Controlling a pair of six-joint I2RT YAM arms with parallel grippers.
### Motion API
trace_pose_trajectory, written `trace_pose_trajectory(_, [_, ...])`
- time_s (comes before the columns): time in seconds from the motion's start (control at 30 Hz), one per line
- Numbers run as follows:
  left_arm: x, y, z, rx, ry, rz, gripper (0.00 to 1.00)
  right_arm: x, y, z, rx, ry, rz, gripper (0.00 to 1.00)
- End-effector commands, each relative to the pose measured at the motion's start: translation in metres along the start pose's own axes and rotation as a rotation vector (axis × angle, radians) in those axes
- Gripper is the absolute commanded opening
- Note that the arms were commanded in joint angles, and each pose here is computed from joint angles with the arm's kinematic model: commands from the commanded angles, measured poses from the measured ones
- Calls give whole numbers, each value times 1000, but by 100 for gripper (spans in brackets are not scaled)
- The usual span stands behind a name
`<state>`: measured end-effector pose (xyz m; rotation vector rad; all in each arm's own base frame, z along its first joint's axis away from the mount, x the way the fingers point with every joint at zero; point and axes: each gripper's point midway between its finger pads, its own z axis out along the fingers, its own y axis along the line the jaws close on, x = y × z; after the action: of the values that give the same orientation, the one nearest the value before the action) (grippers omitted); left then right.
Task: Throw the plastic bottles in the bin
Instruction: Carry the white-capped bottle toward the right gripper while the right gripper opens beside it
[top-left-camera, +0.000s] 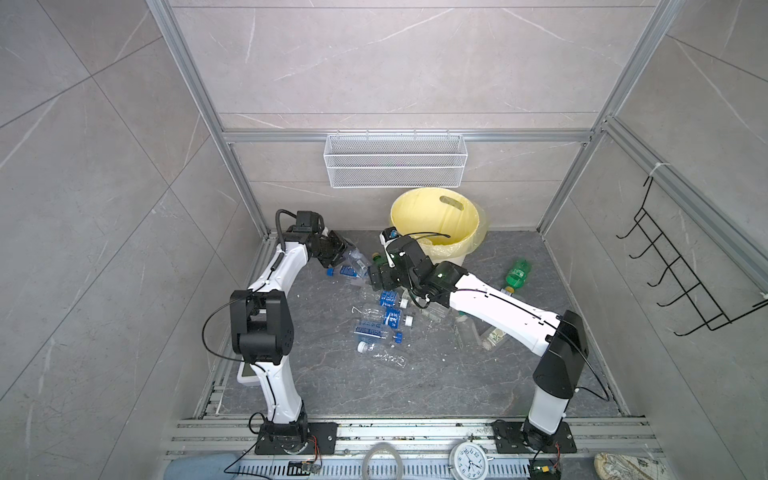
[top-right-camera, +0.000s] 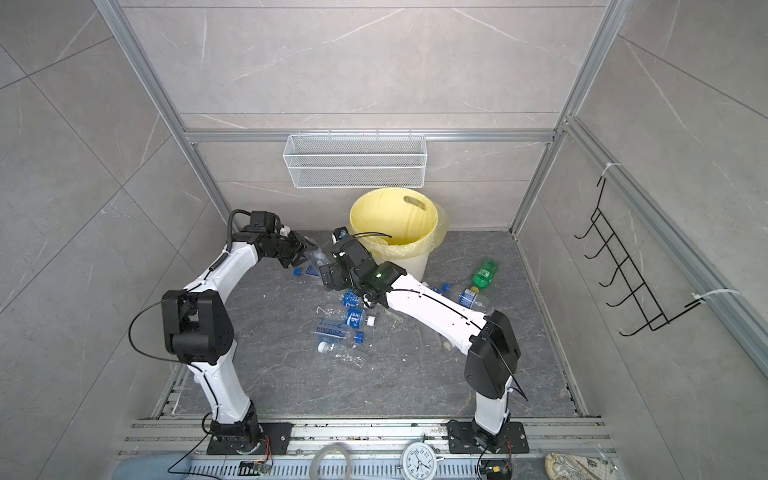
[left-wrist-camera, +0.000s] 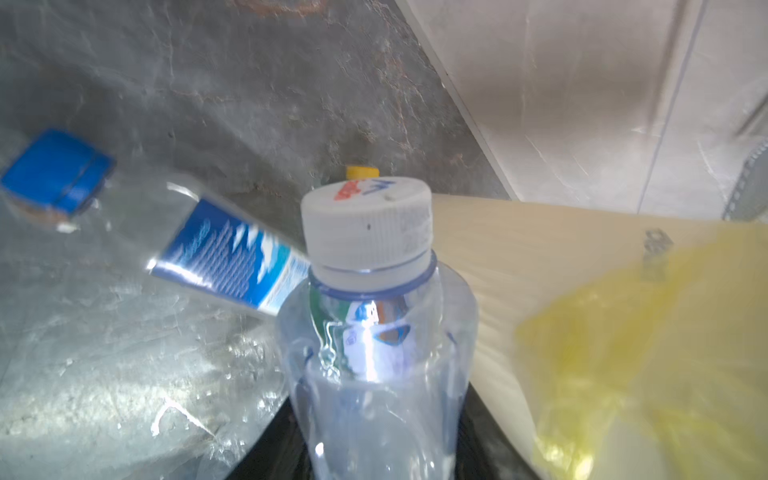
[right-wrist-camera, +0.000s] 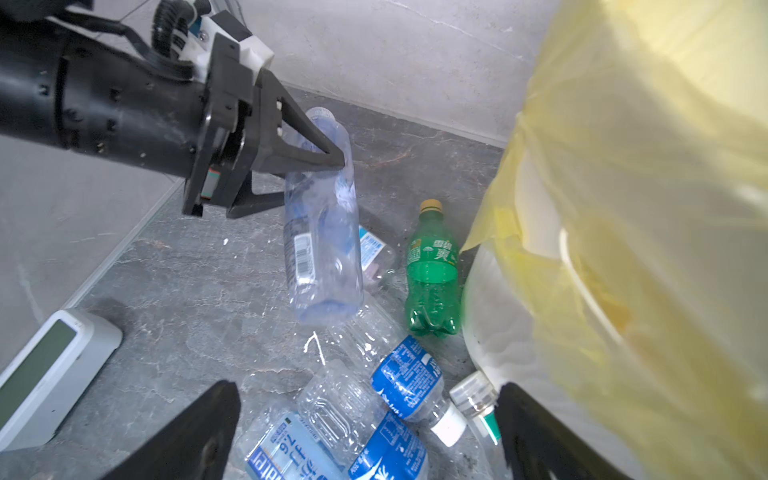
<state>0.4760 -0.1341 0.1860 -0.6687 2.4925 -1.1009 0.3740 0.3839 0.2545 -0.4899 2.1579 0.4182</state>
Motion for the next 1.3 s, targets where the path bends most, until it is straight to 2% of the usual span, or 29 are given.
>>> trace_pose_trajectory(0.0, [18, -25, -18, 123, 15, -3, 44, 10, 11, 1, -76, 27, 47, 99])
trace_pose_trajectory(0.2, [50, -19, -20, 154, 45, -3, 44, 21, 15, 2, -109, 77, 63, 99])
trace_pose_trajectory(0.4, [71, -13, -20, 179, 70, -13, 44, 32, 0, 0, -99, 120, 114, 99])
trace_pose_trajectory(0.53, [84, -11, -24, 195, 75, 7, 44, 34, -7, -9, -74, 128, 81, 99])
trace_pose_trajectory(0.77, [96, -16, -25, 238, 81, 43, 44, 38, -8, -20, -86, 124, 99, 99])
trace_pose_trajectory(1.0, [102, -26, -42, 274, 48, 86, 44, 37, -11, -21, -74, 103, 134, 99])
trace_pose_trajectory(1.27, [103, -22, -37, 270, 64, 68, 44, 34, -5, -31, -125, 84, 146, 99])
